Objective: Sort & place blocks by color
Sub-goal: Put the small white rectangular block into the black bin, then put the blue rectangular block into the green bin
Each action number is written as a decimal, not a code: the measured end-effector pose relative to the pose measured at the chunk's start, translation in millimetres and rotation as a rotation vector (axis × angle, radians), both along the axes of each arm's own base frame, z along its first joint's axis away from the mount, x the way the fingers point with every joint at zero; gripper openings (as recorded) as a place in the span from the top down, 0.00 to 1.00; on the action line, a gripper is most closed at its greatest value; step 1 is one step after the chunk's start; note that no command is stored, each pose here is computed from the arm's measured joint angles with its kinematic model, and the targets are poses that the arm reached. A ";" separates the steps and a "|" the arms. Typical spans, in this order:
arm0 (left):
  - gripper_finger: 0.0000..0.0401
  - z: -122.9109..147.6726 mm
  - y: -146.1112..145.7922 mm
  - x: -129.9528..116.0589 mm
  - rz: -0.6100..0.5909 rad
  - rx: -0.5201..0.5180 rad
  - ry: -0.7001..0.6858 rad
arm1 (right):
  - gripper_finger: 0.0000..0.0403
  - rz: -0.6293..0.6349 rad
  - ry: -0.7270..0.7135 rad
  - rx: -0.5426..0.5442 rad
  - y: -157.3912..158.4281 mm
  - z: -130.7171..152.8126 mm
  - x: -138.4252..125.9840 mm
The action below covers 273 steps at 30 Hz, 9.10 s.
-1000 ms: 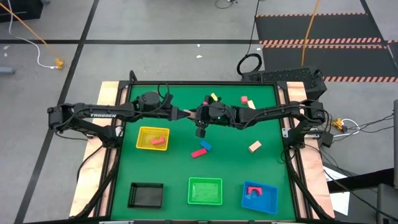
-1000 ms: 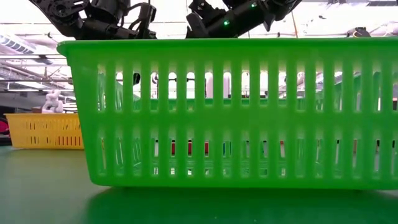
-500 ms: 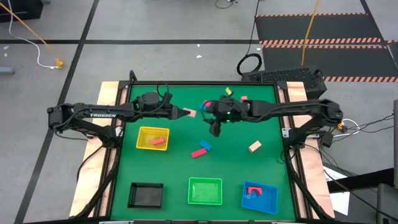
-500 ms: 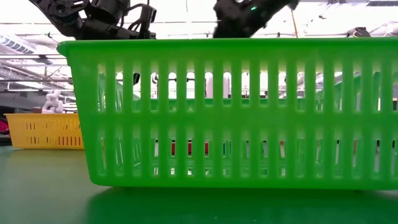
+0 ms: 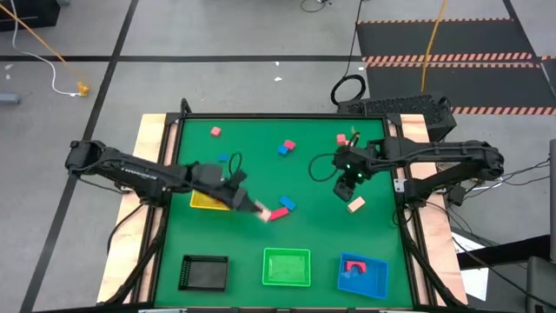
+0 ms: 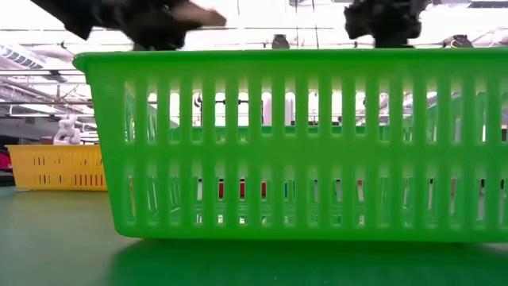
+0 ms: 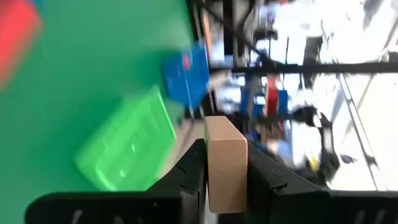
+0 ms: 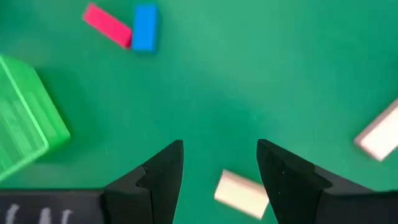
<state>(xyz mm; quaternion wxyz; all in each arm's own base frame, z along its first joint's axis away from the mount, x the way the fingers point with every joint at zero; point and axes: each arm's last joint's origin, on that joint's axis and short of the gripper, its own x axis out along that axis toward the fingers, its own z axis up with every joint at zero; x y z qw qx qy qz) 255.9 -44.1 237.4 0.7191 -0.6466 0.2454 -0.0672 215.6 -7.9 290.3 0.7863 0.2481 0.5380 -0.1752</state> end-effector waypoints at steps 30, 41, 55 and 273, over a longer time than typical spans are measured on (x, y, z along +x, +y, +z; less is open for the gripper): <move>0.79 -48.1 -123.5 -117.4 -0.037 -0.159 1.024 | 0.51 0.040 -0.403 0.161 40.9 -90.9 9.4; 0.77 -47.6 -124.2 -116.9 -0.045 -0.162 1.015 | 0.51 0.013 -0.423 0.111 38.8 -90.1 10.5; 0.77 -32.6 -134.5 -103.0 -0.146 -0.271 0.802 | 0.51 0.022 -0.513 0.059 37.8 -84.0 16.1; 0.77 39.1 -26.3 -9.0 0.458 0.552 -0.443 | 0.81 0.431 -0.461 -0.051 -18.5 -181.6 131.4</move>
